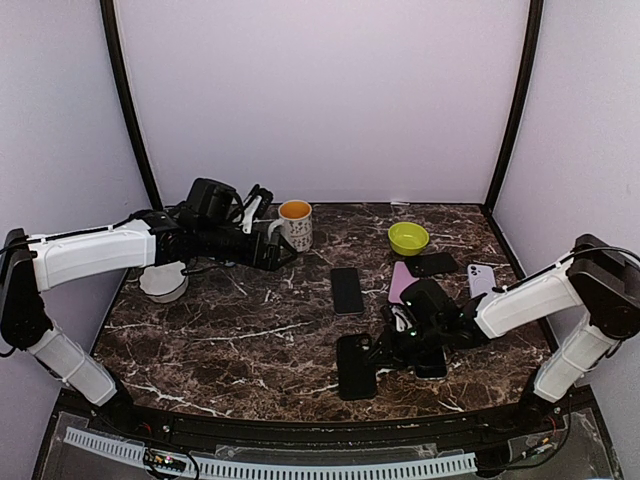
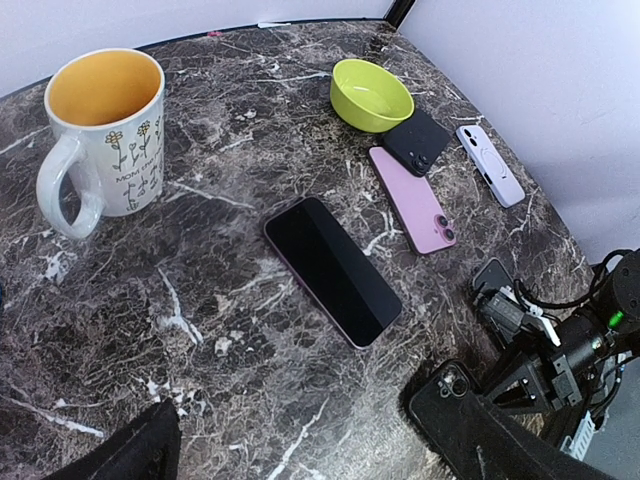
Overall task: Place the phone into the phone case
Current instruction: Place the phone case at the corner of the board.
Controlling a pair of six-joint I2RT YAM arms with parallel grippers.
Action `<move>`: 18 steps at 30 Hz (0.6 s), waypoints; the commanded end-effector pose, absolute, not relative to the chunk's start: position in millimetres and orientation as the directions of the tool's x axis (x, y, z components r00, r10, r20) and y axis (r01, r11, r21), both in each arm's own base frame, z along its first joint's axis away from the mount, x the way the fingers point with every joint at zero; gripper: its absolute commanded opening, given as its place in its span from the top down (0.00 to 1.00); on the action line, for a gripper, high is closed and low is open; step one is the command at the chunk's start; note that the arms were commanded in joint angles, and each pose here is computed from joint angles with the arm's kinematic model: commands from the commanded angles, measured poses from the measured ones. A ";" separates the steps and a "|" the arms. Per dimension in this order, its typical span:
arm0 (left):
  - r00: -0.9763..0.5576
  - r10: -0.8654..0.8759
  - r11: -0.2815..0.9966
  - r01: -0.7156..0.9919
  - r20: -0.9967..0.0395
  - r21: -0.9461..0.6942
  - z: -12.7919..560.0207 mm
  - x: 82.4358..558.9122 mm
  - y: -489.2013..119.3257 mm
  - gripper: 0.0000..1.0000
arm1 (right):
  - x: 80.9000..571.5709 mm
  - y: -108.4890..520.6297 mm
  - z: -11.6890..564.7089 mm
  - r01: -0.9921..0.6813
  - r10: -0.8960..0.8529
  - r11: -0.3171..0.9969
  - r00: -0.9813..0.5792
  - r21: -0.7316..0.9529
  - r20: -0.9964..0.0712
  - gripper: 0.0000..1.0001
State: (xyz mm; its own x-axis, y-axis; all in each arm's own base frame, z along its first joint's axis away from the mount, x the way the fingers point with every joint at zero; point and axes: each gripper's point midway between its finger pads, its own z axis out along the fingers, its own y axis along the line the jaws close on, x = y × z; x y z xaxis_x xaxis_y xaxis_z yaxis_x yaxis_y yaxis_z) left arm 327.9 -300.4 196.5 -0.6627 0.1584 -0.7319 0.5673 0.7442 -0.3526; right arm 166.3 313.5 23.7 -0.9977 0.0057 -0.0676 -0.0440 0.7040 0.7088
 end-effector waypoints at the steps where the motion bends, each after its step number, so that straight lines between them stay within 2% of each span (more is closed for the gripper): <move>1: -0.650 0.161 0.733 0.583 -0.742 -0.351 206.1 328.8 -301.4 0.01 | 168.8 313.3 23.6 -0.067 -0.006 0.726 -0.996 0.684 -0.091 0.85; 10: -0.650 0.163 0.728 0.587 -0.742 -0.354 207.3 327.7 -302.6 0.01 | 170.5 308.6 27.9 -0.074 -0.004 0.746 -0.994 0.662 -0.107 0.67; 13: -0.651 0.164 0.725 0.589 -0.741 -0.356 207.4 327.3 -303.0 0.01 | 171.0 307.5 29.7 -0.079 -0.007 0.752 -0.994 0.654 -0.112 0.58; 18: -0.652 0.165 0.725 0.589 -0.740 -0.358 206.9 327.2 -303.1 0.01 | 174.0 303.1 35.5 -0.085 -0.007 0.776 -0.992 0.625 -0.127 0.50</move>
